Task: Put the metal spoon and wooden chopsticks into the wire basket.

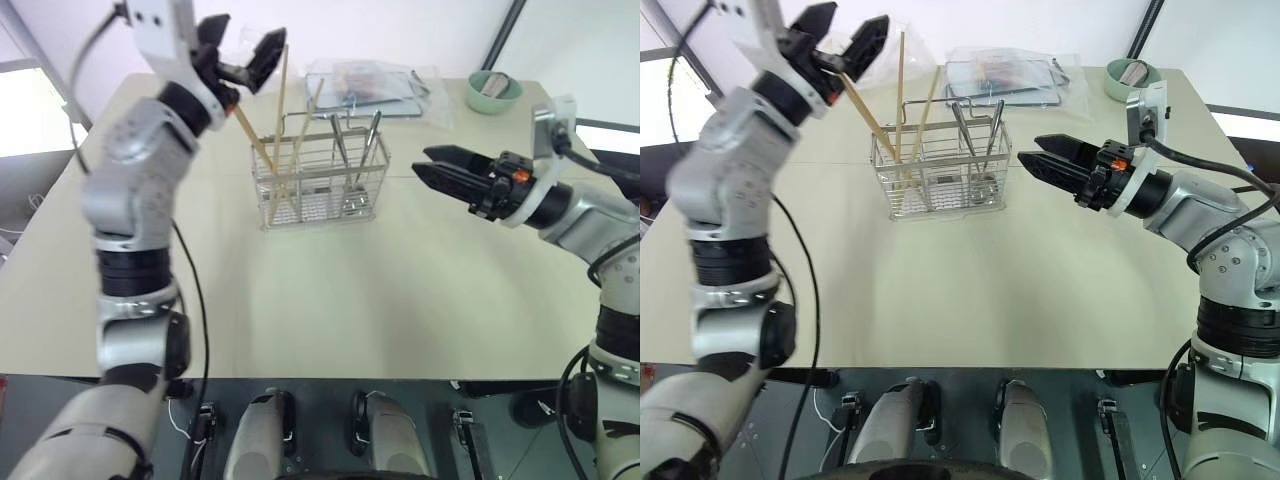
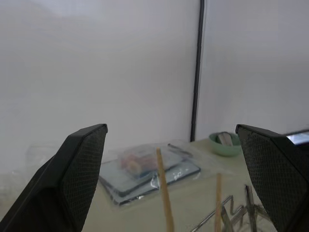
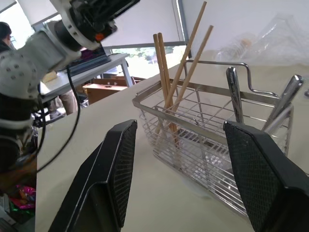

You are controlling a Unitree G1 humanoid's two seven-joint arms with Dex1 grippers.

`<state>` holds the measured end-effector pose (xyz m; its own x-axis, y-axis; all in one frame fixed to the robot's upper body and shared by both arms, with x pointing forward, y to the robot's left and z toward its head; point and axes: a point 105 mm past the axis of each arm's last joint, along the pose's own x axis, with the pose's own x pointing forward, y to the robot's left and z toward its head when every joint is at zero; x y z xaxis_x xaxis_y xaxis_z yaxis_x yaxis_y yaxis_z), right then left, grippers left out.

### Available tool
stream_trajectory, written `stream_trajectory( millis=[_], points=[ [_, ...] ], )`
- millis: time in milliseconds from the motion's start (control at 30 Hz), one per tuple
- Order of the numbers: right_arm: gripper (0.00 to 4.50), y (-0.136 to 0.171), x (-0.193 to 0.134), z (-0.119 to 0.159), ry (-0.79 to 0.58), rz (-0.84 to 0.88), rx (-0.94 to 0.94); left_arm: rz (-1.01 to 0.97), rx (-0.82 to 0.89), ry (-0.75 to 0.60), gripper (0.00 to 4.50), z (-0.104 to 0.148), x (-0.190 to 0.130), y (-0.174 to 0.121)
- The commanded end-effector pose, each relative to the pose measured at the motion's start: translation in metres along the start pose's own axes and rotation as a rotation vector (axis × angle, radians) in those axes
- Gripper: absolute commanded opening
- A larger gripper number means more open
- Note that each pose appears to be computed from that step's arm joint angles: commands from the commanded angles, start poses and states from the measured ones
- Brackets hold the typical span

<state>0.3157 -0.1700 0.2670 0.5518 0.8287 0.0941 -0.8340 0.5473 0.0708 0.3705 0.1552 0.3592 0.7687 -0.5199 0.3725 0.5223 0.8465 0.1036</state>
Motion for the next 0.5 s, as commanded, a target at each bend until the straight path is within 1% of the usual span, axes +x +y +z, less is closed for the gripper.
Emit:
stream_trajectory(
  millis=[33, 100, 133, 167, 200, 300, 367, 500],
  points=[
    [2.91, -0.007, -0.013, 0.016, -0.005, -0.013, -0.082, -0.168, -0.008, 0.06, 4.47, 0.024, -0.029, 0.001],
    [2.91, -0.012, -0.024, 0.014, 0.046, -0.012, -0.102, -0.273, 0.095, 0.202, 4.47, 0.015, -0.06, 0.004],
    [2.91, -0.014, -0.028, 0.012, 0.068, -0.01, -0.108, -0.312, 0.118, 0.285, 4.47, 0.007, -0.074, 0.005],
    [2.91, -0.016, -0.033, 0.01, 0.092, -0.007, -0.112, -0.351, 0.176, 0.341, 4.47, 0.001, -0.087, 0.006],
    [2.91, -0.018, -0.037, 0.009, 0.112, -0.004, -0.114, -0.379, 0.194, 0.402, 4.47, -0.004, -0.098, 0.006],
    [2.91, -0.022, -0.046, 0.005, 0.154, 0.004, -0.12, -0.41, 0.211, 0.527, 4.47, -0.015, -0.122, 0.01],
    [2.91, -0.024, -0.05, 0.003, 0.172, 0.009, -0.122, -0.407, 0.215, 0.568, 4.47, -0.019, -0.131, 0.013],
    [2.91, -0.029, -0.049, 0.002, 0.174, 0.005, -0.121, -0.407, 0.23, 0.578, 4.47, -0.024, -0.137, 0.012]
  ],
)
